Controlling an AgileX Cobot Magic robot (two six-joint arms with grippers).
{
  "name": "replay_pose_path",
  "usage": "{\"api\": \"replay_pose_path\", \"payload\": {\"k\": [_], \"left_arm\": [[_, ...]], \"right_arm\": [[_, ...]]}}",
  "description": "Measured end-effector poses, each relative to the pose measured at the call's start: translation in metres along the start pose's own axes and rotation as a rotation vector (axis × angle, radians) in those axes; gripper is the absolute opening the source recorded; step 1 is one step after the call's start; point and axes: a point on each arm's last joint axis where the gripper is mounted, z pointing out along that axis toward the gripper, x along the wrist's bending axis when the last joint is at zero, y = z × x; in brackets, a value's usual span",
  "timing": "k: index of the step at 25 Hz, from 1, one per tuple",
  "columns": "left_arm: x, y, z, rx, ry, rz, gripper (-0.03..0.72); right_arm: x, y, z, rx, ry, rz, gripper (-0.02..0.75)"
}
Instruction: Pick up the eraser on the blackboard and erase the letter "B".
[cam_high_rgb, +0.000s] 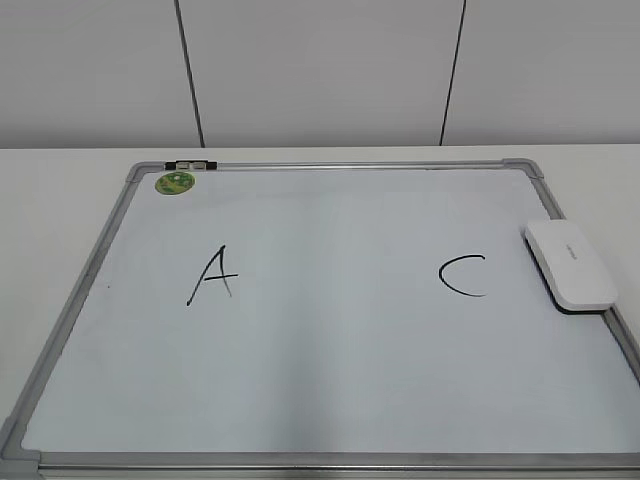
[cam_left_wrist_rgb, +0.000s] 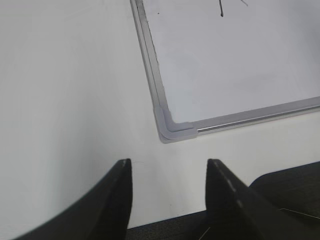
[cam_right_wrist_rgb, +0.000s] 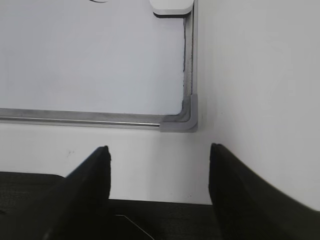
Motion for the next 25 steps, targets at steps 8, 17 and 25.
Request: {"api": "replay_pose_path", "payload": {"k": [8, 17, 25], "left_arm": [[0.000, 0.000, -0.001, -0.005, 0.000, 0.000, 0.326], [0.000, -0.016, -0.022, -0.173, -0.004, 0.003, 0.326], [0.000, -0.033, -0.038, -0.305, 0.030, -0.023, 0.294]], "right_arm": [[0.000, -0.002, -0.002, -0.017, -0.001, 0.001, 0.478], [0.003, -0.024, -0.028, -0.239, -0.012, -0.010, 0.478], [0.004, -0.035, -0.036, -0.323, -0.014, -0.015, 0.478]]}}
